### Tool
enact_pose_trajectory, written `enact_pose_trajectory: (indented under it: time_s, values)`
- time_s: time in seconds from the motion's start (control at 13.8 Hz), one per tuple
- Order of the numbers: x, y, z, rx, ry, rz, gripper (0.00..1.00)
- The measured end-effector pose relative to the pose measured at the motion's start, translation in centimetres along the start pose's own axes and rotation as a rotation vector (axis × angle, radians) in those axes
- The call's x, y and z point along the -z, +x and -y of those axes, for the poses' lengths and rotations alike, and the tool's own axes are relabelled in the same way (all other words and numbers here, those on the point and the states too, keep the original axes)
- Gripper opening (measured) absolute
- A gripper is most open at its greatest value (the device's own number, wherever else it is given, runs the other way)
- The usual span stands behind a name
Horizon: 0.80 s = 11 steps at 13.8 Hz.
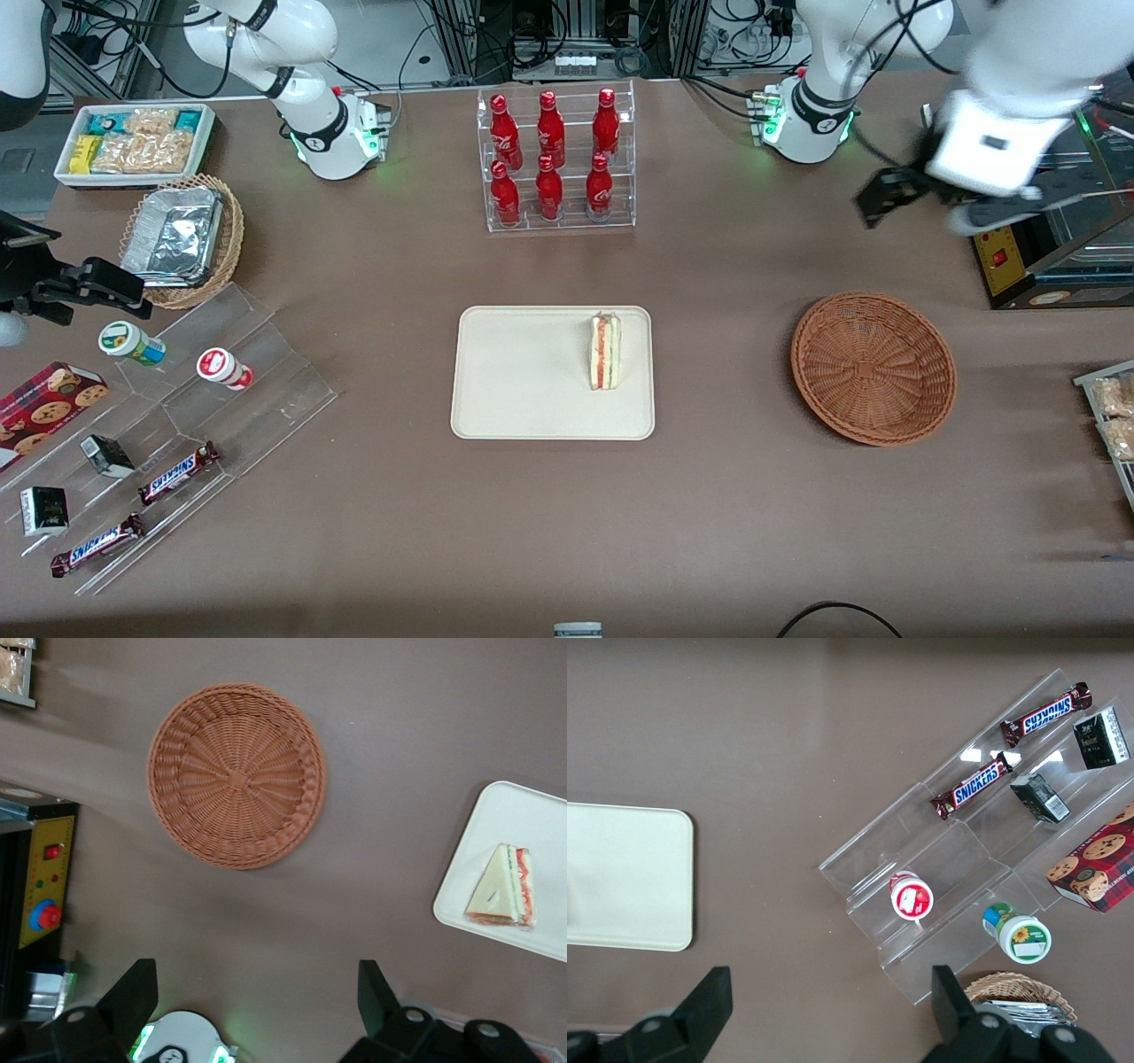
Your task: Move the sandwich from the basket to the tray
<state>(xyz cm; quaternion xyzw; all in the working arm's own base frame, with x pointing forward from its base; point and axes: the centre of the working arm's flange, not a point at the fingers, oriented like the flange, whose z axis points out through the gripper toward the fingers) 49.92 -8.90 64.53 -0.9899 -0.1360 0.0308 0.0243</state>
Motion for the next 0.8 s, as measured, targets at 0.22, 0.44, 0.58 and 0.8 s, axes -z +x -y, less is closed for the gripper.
enact_pose_trajectory:
  time_s: [0.22,0.44,0.58,0.8]
  values:
    - [0.1,1.9,7.0,-0.06,-0.07,0.029,1.0]
    - [-0.3,2.3,8.9,-0.123,-0.074,0.033,1.0]
    - [-0.6,1.8,6.6,-0.165,-0.051,0.036,1.0]
    - [-1.4,1.5,3.7,-0.217,-0.035,0.05,1.0]
